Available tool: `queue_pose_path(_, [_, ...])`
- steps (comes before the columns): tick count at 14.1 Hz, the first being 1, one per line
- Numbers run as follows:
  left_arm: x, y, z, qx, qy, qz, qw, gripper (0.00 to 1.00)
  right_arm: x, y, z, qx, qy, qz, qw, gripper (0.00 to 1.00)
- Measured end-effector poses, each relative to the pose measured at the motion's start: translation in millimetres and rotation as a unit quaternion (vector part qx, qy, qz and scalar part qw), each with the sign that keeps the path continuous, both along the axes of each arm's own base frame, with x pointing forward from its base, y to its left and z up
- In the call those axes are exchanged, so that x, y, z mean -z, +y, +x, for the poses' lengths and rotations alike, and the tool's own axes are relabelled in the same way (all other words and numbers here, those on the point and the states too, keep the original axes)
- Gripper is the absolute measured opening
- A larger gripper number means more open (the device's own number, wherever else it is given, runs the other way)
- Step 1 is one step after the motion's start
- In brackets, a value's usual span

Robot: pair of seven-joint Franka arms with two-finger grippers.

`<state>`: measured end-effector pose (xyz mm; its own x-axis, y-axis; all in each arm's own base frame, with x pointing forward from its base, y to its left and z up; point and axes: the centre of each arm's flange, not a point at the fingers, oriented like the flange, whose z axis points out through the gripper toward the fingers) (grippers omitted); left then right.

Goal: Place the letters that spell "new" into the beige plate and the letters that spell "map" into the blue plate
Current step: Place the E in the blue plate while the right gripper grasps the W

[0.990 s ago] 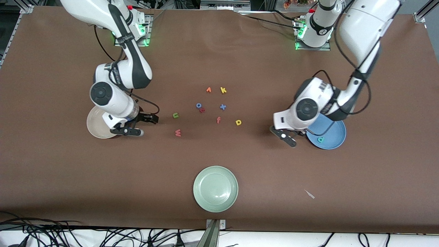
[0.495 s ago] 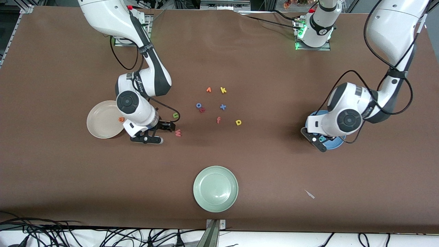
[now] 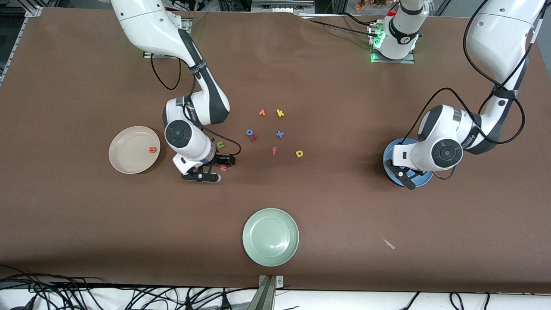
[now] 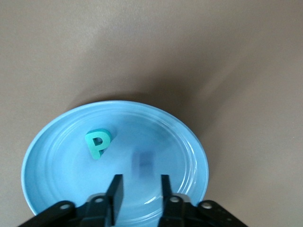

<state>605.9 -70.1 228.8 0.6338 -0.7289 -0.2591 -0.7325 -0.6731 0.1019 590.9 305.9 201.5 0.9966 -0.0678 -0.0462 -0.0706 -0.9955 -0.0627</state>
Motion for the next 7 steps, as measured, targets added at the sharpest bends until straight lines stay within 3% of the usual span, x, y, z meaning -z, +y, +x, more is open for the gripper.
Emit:
queue_pose_path(5, [-24.7, -28.7, 5.6, 0.019, -0.023, -0.013, 0.999, 0.95, 13.0, 1.8, 0.0, 0.0, -0.008, -0.003, 1.0, 0.98])
queue_pose_path(7, [-42.1, -58.3, 4.8, 0.001, -0.03, -0.041, 0.999, 1.0, 15.8, 1.6, 0.8, 0.001, -0.012, -0.003, 1.0, 0.91])
